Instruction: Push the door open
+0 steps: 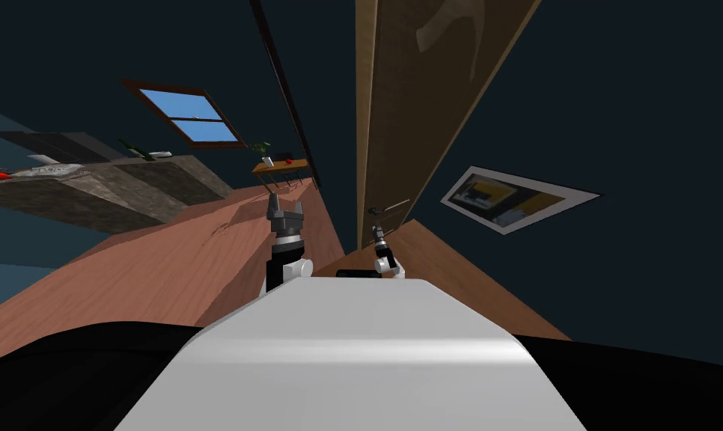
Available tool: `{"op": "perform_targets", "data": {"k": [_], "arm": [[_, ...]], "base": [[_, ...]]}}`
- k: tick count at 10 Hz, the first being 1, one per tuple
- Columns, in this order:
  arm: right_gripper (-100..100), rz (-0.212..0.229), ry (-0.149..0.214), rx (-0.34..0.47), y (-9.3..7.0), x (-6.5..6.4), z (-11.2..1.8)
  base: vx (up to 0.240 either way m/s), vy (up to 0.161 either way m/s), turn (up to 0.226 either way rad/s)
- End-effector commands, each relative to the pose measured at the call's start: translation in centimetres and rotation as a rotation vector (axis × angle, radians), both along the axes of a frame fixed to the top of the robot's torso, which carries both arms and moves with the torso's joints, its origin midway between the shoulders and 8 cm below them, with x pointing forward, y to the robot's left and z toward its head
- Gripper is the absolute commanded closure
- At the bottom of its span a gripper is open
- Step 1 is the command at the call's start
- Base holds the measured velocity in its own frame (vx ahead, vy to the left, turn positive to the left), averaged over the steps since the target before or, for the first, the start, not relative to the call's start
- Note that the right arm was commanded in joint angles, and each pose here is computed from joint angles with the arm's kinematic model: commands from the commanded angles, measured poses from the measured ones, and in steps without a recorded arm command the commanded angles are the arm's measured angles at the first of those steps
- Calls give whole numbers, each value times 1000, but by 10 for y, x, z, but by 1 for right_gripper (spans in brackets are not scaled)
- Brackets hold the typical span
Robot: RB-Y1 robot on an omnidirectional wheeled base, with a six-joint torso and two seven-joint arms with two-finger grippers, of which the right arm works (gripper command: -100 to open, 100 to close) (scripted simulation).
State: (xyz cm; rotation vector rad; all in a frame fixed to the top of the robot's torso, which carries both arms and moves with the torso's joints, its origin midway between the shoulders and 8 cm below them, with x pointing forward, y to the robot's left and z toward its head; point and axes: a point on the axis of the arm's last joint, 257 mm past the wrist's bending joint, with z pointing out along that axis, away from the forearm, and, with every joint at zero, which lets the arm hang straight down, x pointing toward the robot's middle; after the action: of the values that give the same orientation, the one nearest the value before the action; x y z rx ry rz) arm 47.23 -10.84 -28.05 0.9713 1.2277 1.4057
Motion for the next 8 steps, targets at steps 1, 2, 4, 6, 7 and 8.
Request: {"op": "perform_targets", "data": {"k": [1,2,4,6,7,8], "arm": [[-100,12,16,-12,7,-1,-10],[-100,22,29,-21,14,-1,-16],[-100,43,54,-39,28,-1,-29],[-100,57,69,-50,38,-2,-37],[-100,66,79,-58,44,-3,-43],[-100,71,84,-62,47,-3,-45]], "base": [[16,-214,135],[28,-209,149],[22,-214,172],[28,-194,120],[49,-155,106],[41,-139,88]]}}
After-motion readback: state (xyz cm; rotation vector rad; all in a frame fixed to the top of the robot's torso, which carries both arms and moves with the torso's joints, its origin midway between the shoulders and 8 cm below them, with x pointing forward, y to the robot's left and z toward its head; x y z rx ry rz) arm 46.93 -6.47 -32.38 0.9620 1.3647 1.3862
